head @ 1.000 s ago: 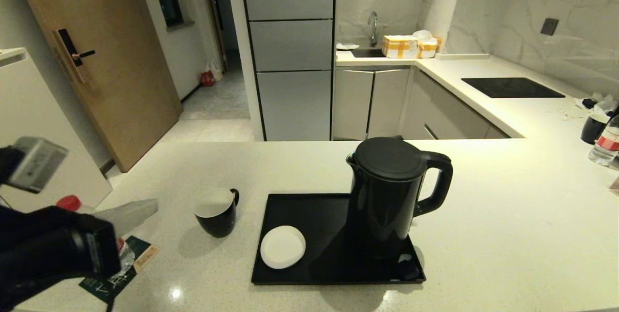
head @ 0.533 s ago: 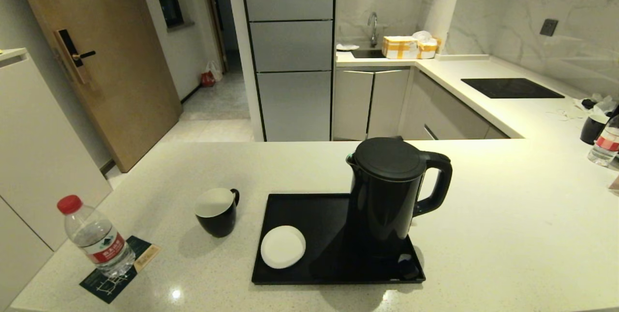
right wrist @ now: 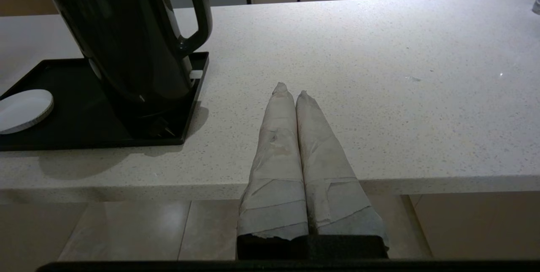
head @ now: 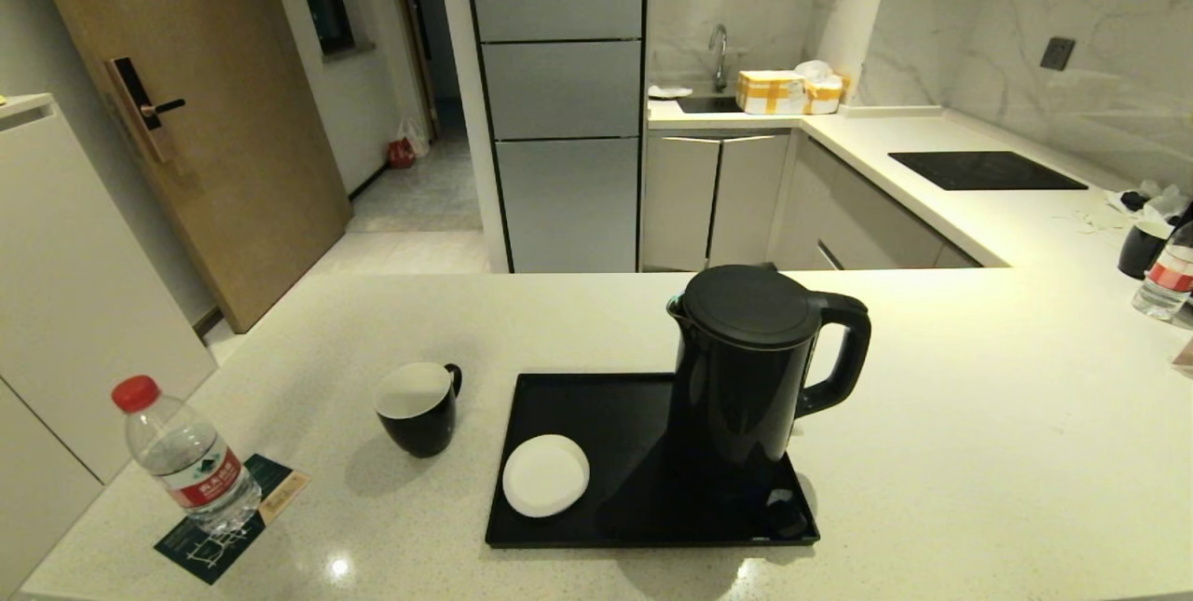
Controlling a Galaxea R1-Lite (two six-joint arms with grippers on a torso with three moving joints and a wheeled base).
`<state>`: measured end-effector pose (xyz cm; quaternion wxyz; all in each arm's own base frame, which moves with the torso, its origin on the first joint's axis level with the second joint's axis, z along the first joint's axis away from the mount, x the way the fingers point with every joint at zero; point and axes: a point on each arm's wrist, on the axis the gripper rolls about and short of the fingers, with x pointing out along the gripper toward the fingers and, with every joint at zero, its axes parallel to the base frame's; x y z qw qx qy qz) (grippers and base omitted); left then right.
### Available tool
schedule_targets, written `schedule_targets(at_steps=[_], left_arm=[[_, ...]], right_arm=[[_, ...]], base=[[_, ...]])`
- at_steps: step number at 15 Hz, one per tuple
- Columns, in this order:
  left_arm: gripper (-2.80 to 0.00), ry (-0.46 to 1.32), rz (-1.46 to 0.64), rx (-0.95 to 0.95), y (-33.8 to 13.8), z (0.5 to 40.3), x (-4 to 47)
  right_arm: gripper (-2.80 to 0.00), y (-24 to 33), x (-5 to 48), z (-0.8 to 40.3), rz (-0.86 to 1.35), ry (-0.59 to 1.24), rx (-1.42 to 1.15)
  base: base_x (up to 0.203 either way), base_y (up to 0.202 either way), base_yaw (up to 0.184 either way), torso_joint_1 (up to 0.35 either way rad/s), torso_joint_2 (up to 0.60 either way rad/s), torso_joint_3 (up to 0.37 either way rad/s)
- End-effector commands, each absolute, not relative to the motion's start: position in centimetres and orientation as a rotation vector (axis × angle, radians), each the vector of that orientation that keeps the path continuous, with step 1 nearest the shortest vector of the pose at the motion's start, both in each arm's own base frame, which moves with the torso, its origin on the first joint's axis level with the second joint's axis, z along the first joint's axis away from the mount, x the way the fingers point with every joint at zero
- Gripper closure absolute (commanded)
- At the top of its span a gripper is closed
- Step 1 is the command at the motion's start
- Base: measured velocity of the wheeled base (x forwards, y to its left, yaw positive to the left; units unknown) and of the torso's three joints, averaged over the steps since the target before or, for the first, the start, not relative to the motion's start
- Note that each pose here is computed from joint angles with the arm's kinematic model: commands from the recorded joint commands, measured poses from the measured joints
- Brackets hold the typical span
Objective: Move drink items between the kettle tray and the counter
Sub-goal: Pick up the kettle
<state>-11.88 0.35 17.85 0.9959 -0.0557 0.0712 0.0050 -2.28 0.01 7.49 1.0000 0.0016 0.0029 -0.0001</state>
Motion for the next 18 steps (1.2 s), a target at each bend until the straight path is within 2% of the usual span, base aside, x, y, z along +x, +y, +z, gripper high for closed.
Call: schedule_targets(at_steps=[1, 6, 8, 18], left_arm=[[0.00, 0.094, 0.012, -0.106, 0.2, 15.4, -10.5], [0.00, -0.088, 0.016, -0.030, 0.1, 10.7, -3.5], [0.00, -0.011, 0.003, 0.020, 0.0, 7.8, -2.4], [0.00, 0.002, -0.002, 0.003, 0.0, 7.5, -2.3]], right_arm=[[0.00, 0.0, -2.3, 7.5, 0.000, 0.006, 0.003], [0.00, 0.0, -2.3, 7.5, 0.000, 0.008, 0.003], [0.00, 0.0, -2.3, 7.4, 0.000, 0.008, 0.003], [0.00, 0.0, -2.3, 7.5, 0.000, 0.008, 0.000]], base=[[0.000, 0.000, 0.000, 0.000, 0.00, 0.000], [0.000, 0.000, 0.000, 0.000, 0.00, 0.000], [0.000, 0.000, 0.000, 0.000, 0.00, 0.000], [0.000, 0.000, 0.000, 0.000, 0.00, 0.000]])
